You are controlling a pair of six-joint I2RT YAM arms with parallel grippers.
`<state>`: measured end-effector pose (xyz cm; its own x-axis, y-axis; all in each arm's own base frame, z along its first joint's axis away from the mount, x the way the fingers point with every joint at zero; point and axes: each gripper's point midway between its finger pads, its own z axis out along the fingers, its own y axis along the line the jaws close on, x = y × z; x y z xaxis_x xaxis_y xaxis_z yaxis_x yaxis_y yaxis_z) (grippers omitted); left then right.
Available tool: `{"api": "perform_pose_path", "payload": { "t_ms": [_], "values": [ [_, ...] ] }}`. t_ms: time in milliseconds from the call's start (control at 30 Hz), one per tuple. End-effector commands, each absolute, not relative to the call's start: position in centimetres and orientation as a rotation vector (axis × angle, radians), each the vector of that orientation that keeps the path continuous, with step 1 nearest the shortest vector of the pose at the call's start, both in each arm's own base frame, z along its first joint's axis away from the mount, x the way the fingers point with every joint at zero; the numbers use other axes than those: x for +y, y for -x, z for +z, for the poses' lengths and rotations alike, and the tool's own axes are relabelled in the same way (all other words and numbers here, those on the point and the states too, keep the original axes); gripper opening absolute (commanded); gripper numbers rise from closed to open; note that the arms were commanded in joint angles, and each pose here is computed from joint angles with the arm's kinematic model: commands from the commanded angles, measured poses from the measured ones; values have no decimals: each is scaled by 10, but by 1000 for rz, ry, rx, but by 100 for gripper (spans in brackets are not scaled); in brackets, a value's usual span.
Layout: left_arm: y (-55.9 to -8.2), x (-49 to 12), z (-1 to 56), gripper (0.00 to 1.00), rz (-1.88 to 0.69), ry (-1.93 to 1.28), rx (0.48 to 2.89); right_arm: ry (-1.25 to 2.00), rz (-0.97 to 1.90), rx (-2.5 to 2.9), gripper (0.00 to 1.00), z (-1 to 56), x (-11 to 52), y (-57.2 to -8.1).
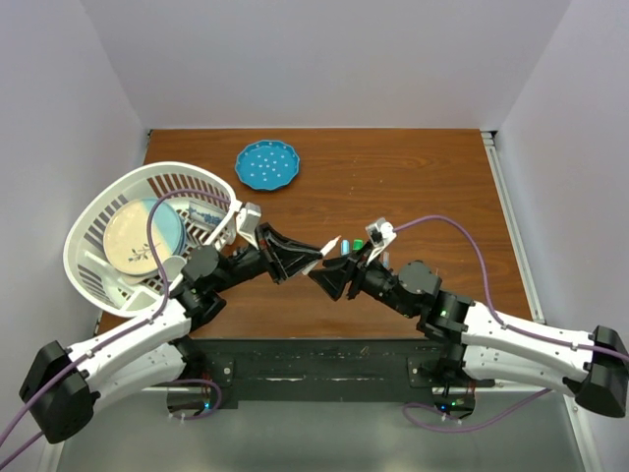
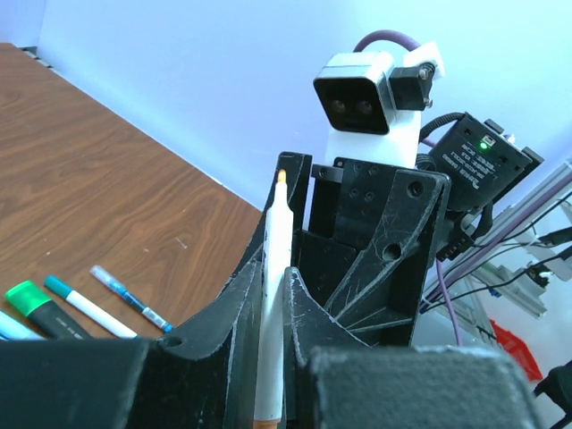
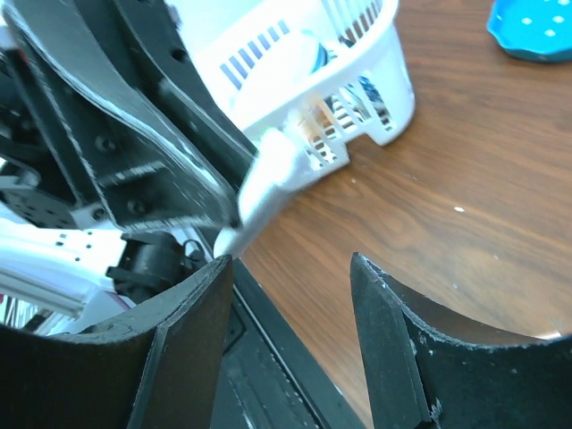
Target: Insert the pens into the pen caps
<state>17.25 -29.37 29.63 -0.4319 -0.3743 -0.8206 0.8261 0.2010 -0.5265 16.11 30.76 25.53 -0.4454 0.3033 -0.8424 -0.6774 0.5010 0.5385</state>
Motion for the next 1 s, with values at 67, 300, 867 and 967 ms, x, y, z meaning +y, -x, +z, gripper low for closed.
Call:
{"api": "perform_pose_path", "payload": {
  "t_ms": [67,300,867,967],
  "values": [
    [-168,-288,313,0,-1494,-431,1335,331,1248,1556,58,304,321,-160],
    [-170,-288,301,0,-1477,-427,1358,325,1229,1553,56,299,324,-165],
    [-263,-221,221,37,-785,120,1883,210,983,1796,35,231,294,-183],
    [-264,-204,194,40,-612,141,2029,165,923,1826,36,230,279,-186]
  ]
}}
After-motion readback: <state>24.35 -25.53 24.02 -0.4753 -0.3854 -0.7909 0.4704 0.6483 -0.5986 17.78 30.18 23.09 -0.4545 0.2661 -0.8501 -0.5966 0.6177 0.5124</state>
